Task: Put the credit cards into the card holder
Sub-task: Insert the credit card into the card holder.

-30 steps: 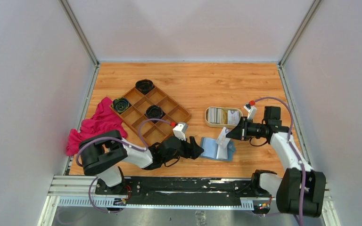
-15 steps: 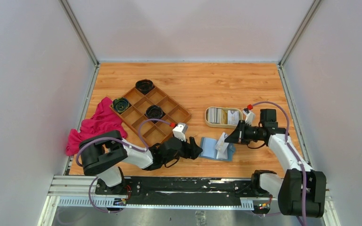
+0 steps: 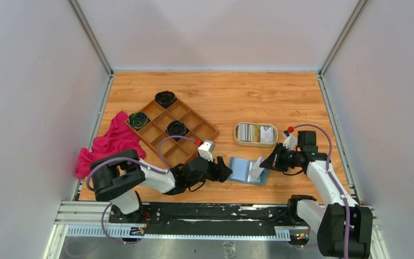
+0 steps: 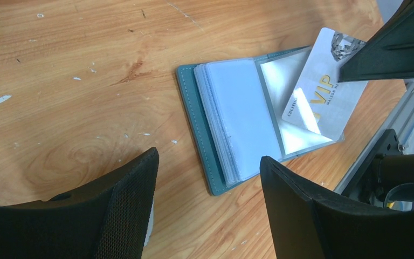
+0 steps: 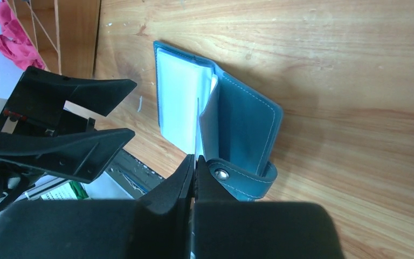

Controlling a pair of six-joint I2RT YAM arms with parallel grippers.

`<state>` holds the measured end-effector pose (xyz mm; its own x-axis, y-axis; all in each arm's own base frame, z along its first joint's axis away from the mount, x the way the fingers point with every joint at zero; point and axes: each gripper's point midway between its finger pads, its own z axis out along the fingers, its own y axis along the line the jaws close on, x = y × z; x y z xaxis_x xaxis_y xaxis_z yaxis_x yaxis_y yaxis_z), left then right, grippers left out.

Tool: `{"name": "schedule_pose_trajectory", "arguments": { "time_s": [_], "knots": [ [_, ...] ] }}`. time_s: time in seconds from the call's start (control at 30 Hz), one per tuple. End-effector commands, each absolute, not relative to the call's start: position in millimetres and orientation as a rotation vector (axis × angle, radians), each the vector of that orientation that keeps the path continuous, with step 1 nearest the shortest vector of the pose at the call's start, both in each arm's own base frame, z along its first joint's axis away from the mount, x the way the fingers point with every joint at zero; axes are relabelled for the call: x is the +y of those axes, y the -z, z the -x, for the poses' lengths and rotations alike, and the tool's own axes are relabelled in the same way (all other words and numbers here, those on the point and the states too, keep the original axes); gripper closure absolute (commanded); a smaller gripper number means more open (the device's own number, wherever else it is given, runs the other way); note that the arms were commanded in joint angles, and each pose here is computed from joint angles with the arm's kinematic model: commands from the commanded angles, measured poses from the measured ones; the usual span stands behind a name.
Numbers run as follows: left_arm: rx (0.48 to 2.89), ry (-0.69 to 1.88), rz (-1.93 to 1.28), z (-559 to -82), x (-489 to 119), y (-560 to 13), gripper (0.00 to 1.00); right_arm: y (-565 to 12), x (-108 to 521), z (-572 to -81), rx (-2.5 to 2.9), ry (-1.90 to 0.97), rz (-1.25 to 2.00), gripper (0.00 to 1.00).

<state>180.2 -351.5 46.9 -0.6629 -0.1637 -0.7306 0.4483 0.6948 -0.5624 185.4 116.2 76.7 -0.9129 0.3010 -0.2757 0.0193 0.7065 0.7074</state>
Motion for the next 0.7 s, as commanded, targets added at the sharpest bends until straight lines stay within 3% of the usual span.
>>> {"name": "schedule_pose_trajectory", "arguments": {
  "time_s": [0.0, 0.37, 0.67],
  "knots": [
    [2.079, 0.974, -0.219, -181, -358, -51, 0.27, -65, 112, -187, 2.559, -1.016, -0.341, 1.0],
    [2.089, 0.972, -0.218, -179, -356, -48, 0.28, -64, 130, -185, 2.53, -1.177, -0.355, 1.0],
    [2.094, 0.979, -0.199, -179, -355, -48, 0.28, -53, 130, -182, 2.576, -1.147, -0.371, 1.0]
  ]
}}
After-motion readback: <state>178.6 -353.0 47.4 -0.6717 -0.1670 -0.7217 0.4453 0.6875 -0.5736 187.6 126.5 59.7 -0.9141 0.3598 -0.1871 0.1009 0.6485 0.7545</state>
